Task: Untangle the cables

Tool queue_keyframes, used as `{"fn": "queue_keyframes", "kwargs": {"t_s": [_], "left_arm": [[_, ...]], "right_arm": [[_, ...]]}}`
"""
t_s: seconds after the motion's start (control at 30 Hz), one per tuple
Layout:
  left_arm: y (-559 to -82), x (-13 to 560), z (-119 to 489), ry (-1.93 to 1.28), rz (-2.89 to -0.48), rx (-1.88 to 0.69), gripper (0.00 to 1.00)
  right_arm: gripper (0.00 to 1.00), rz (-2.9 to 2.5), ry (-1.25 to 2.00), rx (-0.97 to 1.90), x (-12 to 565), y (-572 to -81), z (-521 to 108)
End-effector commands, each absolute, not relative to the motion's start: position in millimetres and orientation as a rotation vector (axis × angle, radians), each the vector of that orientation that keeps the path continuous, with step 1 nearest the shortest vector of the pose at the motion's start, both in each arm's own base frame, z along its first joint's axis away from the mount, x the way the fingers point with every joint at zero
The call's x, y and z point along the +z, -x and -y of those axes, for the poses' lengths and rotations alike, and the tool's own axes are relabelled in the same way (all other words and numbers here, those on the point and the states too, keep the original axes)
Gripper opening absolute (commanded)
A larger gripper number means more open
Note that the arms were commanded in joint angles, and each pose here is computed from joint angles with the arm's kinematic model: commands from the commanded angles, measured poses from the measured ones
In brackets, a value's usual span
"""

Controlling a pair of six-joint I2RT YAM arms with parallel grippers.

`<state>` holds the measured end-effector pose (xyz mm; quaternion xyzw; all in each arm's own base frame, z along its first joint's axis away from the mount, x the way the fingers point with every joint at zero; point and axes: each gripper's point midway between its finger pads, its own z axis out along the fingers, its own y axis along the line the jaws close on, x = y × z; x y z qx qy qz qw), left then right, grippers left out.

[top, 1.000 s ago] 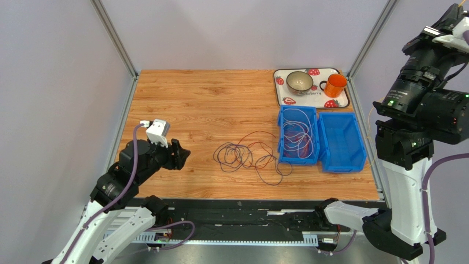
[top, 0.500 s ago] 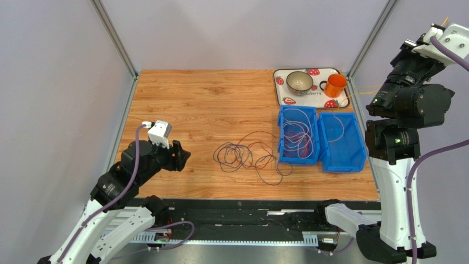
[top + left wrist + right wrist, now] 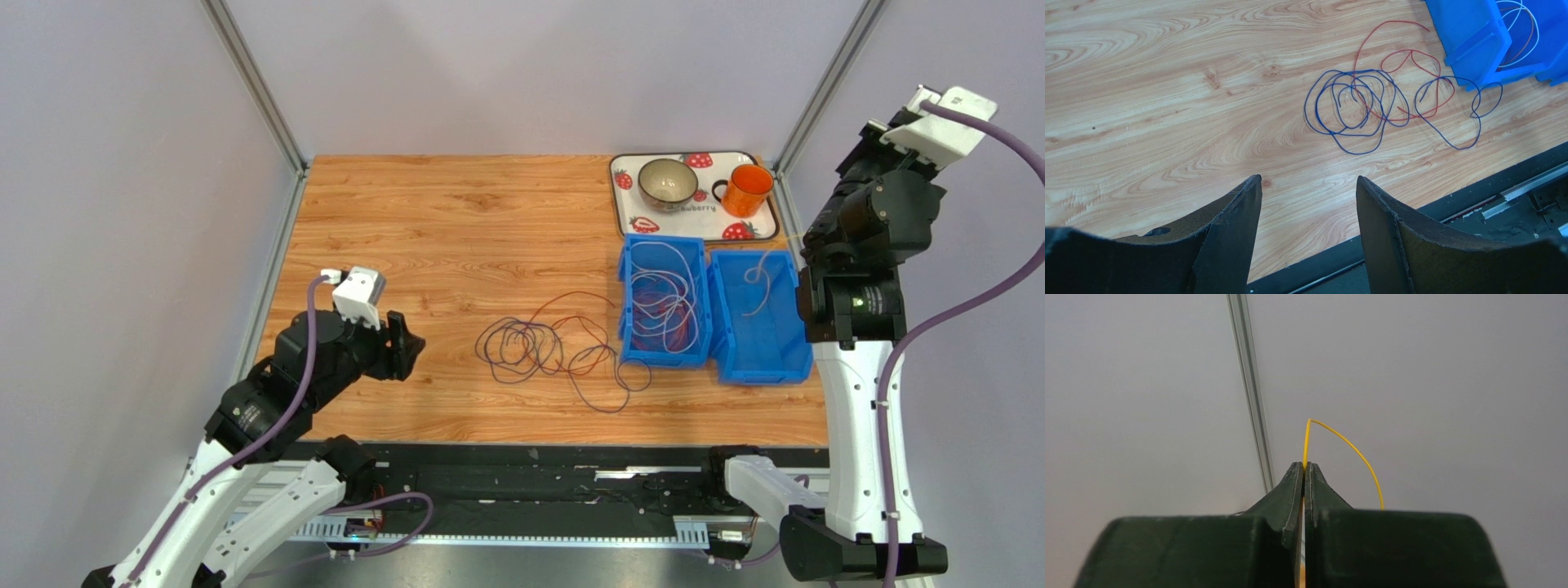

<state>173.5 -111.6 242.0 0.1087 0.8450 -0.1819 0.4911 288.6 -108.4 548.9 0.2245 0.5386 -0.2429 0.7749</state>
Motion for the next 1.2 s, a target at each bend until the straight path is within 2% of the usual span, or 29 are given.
{"fn": "queue_keyframes", "kwargs": {"t_s": [0.0,0.7,1.17], "left_arm": [[-175.3,243.8,111.9,-0.253,-2.049,-0.438,0.67],[-174.8,244.3,113.6,-0.263,-2.043,-0.448,0.66],[-174.8,243.7,114.2,-0.266,-2.046,-0.450,0.66]], "right_arm": [[0.00,-1.202,-0.539,-0.421,520.8,-292.4,108.9],[0.00,-1.475,-0.631,-0.266,391.4,-304.9,93.1],[0.00,-1.582,-0.676,-0.227,338.6,-324.9,88.0]]}}
